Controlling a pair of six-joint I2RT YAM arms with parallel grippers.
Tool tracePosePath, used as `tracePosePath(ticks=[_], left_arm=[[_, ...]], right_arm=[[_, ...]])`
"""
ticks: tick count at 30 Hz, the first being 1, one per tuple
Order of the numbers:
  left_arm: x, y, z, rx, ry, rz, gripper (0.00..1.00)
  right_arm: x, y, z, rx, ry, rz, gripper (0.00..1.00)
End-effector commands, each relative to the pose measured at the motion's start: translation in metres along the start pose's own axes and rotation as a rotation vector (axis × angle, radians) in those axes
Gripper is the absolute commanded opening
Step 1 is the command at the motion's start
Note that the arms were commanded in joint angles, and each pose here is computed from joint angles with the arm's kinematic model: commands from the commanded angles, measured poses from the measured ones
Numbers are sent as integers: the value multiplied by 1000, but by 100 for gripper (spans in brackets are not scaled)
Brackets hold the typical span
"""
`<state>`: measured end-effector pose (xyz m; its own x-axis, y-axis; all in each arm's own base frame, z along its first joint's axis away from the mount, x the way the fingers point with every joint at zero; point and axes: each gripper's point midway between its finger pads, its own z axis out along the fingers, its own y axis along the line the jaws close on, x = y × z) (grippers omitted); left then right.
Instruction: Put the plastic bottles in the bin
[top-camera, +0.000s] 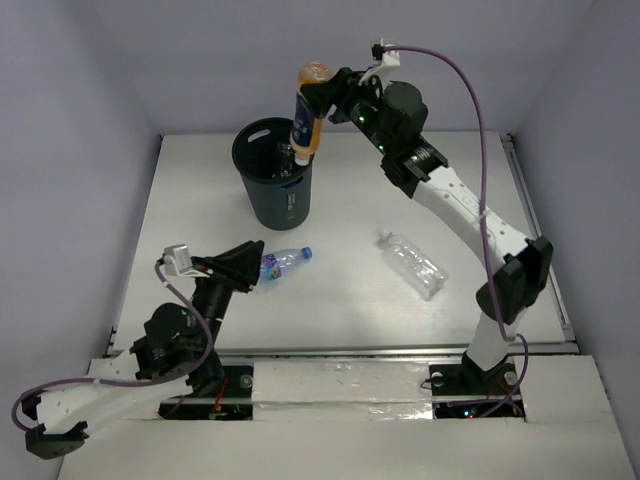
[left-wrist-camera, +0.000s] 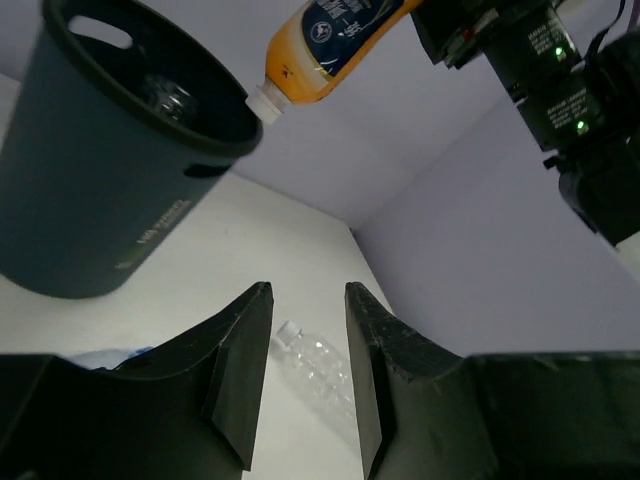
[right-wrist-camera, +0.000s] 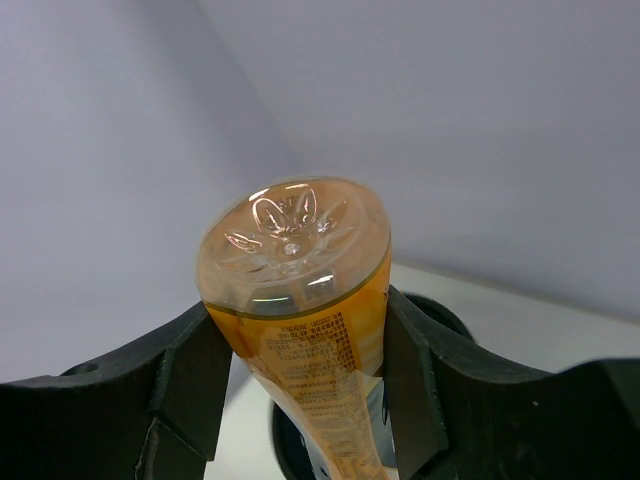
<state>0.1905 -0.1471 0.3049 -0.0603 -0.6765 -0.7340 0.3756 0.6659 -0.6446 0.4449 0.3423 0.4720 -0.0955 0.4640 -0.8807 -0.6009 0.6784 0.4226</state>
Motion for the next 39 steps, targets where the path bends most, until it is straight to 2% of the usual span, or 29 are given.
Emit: tracePosePath(ticks=[1,3,5,11,16,19,20,23,25,32,34,35,36,38,39], left_arm=[[-24,24,-6,-115,-85,-7,32],[-20,32,-10,-122,-95,-21,33],[-18,37,-11,-132,-99,-23,34],[-9,41,-8,-160,-77,21,36],[-5,41,-6,-165,-65,48,36],[-3,41,-5,-161,-65,48,36],[-3,41,-5,-163,-66,47,36],[-3,42,-5,-164,-64,48,36],[-2,42,-5,-163,-63,49,36],[2,36,-2,-143,-44,55,36],[3,33,-2,-132,-39,55,36],[3,32,-2,-128,-37,54,36],[3,32,-2,-125,-36,54,36],[2,30,-3,-111,-33,48,36],[2,29,-3,-107,-33,47,36]], right_arm=[[-70,70,7,-264,-236,120,52],[-79,81,12,-296,-266,139,52],[-62,77,28,-276,-252,137,52],[8,42,65,-151,-152,43,54],[67,41,73,-159,-41,41,56],[93,45,73,-162,11,40,59],[97,43,73,-157,24,41,65],[100,46,74,-142,42,30,76],[86,48,71,-131,27,12,85],[26,52,43,-75,-35,-87,90],[18,44,32,-26,-32,-120,90],[37,30,25,13,15,-137,84],[16,31,6,31,-13,-159,79],[19,7,-17,138,-4,-186,69],[57,-18,-35,196,95,-225,55]])
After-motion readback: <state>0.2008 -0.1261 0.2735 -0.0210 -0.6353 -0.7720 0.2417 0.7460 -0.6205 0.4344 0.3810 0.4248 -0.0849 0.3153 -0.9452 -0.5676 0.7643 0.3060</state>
